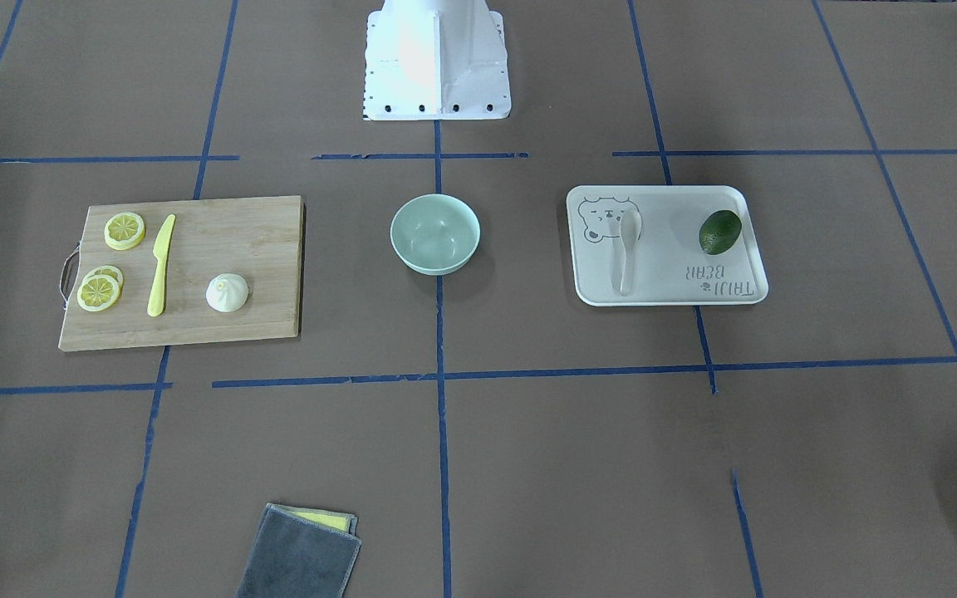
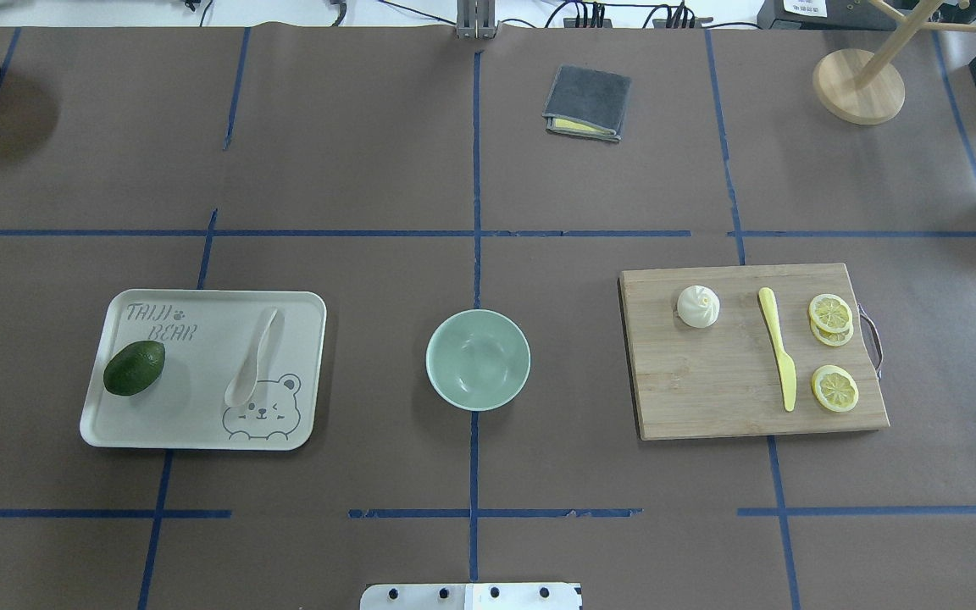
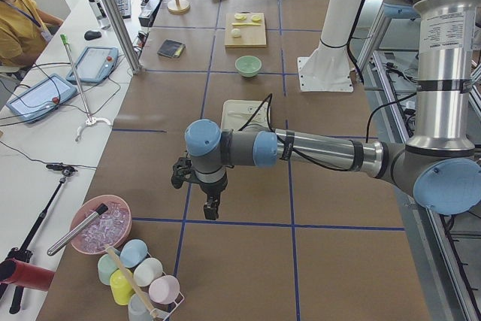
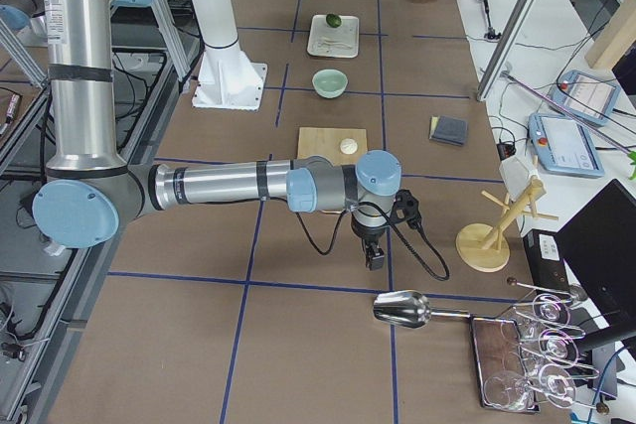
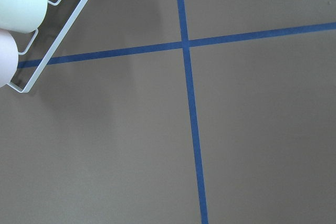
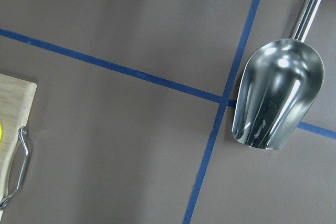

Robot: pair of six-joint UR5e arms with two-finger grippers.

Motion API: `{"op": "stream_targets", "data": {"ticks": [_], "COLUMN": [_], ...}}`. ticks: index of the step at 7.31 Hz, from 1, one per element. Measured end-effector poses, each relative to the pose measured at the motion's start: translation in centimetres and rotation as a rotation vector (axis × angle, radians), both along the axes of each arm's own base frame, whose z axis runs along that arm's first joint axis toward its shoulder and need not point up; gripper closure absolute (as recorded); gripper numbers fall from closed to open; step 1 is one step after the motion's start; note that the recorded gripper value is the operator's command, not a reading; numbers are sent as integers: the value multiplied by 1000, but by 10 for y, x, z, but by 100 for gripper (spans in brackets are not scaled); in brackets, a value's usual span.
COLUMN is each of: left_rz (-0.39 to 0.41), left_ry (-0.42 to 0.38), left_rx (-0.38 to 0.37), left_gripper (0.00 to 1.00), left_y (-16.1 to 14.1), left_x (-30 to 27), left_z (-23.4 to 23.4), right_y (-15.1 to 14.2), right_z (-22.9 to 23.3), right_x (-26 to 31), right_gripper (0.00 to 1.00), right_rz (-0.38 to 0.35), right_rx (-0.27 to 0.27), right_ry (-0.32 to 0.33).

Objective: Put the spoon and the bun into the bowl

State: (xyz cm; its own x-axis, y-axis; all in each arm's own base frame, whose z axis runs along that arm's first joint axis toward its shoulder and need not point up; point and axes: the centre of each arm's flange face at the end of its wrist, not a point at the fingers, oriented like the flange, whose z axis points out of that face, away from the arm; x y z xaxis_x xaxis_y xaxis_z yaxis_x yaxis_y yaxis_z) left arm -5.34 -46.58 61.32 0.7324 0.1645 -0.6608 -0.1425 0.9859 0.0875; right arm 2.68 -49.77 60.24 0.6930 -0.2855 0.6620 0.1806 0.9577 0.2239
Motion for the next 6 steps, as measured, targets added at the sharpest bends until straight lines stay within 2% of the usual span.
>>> {"op": "stream_targets", "data": {"ticks": [4,6], "left_rz": [33,33], "left_ry": [18,27], "left_rx": [58,72], "left_gripper": [0,0], "left_y": [-3,-7], "left_x": [0,0], "left_z": [-7,-14], "right_y": [0,3], "right_z": [-3,5], "right_x": [-2,-4], "right_gripper": [0,0], "right_rz": [8,6], "right_rx": [-4,-28], "right_ry": [-19,-52]}}
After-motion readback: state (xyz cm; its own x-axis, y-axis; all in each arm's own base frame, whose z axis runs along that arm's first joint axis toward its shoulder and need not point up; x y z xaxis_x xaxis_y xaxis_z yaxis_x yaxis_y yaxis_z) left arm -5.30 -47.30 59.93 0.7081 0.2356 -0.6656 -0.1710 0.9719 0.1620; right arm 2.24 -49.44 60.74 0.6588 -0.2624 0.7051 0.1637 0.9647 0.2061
